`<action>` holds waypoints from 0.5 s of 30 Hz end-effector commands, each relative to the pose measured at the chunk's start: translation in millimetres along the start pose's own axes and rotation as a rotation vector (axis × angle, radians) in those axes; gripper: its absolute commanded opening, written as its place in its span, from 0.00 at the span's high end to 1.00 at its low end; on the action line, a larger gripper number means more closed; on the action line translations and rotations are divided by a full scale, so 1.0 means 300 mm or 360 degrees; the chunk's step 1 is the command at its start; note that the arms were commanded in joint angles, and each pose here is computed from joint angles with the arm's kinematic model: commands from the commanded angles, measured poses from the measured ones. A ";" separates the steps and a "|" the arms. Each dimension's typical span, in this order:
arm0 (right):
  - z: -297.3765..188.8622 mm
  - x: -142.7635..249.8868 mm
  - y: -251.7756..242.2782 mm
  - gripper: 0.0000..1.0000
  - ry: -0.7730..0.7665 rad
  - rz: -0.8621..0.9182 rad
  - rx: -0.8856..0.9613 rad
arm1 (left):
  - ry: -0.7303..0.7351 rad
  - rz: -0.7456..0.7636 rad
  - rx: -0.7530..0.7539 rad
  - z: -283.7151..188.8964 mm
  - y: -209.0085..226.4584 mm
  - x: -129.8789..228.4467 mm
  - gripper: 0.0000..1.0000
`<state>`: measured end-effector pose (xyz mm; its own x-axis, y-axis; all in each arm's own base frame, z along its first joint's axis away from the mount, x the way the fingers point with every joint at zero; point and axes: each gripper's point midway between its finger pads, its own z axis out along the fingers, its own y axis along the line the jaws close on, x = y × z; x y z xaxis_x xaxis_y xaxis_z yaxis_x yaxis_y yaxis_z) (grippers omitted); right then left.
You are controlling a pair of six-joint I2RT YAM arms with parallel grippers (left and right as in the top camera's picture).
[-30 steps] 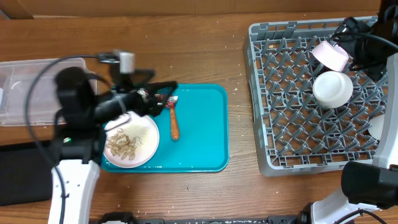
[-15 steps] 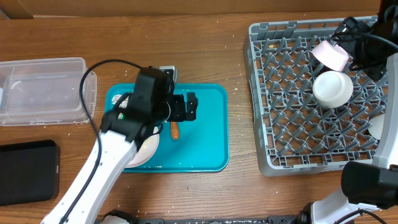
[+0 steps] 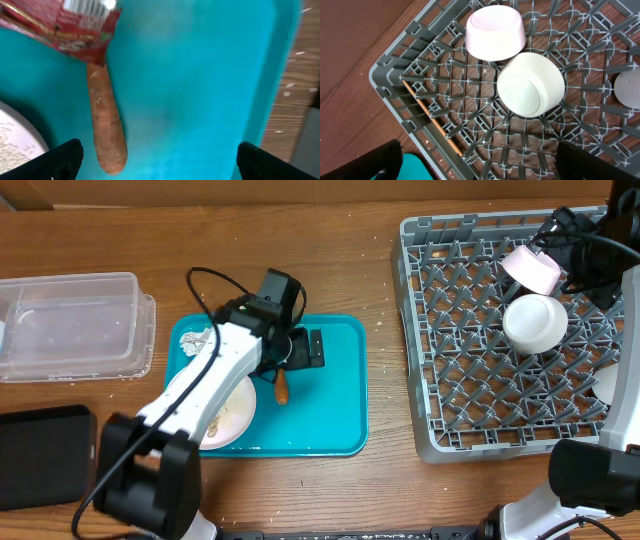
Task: Sort waste into correct bins and load items into the dishwasher
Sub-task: 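Lower the left gripper onto the orange carrot and grasp it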
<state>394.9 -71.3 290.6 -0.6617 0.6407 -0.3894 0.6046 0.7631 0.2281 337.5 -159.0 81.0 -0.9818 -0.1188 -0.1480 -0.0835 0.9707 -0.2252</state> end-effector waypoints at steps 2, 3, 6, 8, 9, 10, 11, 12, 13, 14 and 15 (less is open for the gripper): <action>-0.009 -0.007 0.001 0.00 -0.0017 0.0007 -0.0011 | 0.0109 -0.0043 -0.0094 0.080 0.028 0.023 0.07; -0.009 -0.007 0.001 0.00 -0.0017 0.0007 -0.0011 | 0.0107 -0.0052 -0.0125 0.088 0.039 0.021 0.13; -0.009 -0.006 0.001 0.00 -0.0017 0.0007 -0.0011 | 0.0080 -0.0057 -0.0236 0.108 0.081 0.009 0.17; -0.009 -0.007 0.001 0.00 -0.0017 0.0006 -0.0011 | 0.0068 -0.0053 -0.0302 0.119 0.106 0.004 0.20; -0.009 -0.006 0.001 0.00 -0.0017 0.0007 -0.0011 | 0.0077 -0.0053 -0.0322 0.130 0.114 0.006 0.22; -0.009 -0.007 0.001 0.00 -0.0017 0.0006 -0.0011 | 0.0088 -0.0054 -0.0328 0.138 0.118 0.010 0.22; -0.009 -0.007 0.001 0.00 -0.0017 0.0007 -0.0011 | 0.0093 -0.0054 -0.0332 0.145 0.119 0.011 0.23; -0.009 -0.007 0.001 0.00 -0.0017 0.0007 -0.0011 | 0.0092 -0.0053 -0.0338 0.154 0.122 0.009 0.23; -0.009 -0.006 0.001 0.00 -0.0017 0.0007 -0.0011 | 0.0093 -0.0049 -0.0351 0.164 0.127 0.007 0.26; -0.009 -0.007 0.001 0.00 -0.0017 0.0007 -0.0011 | 0.0100 -0.0044 -0.0358 0.172 0.130 0.008 0.28; -0.009 -0.006 0.001 0.00 -0.0017 0.0007 -0.0011 | 0.0112 -0.0040 -0.0364 0.181 0.133 0.012 0.31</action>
<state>394.9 -71.2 290.5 -0.6621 0.6405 -0.3891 0.6044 0.7634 0.2280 336.1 -134.3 27.5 -0.9872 -0.1418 -0.0725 -0.1391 0.9894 -0.0414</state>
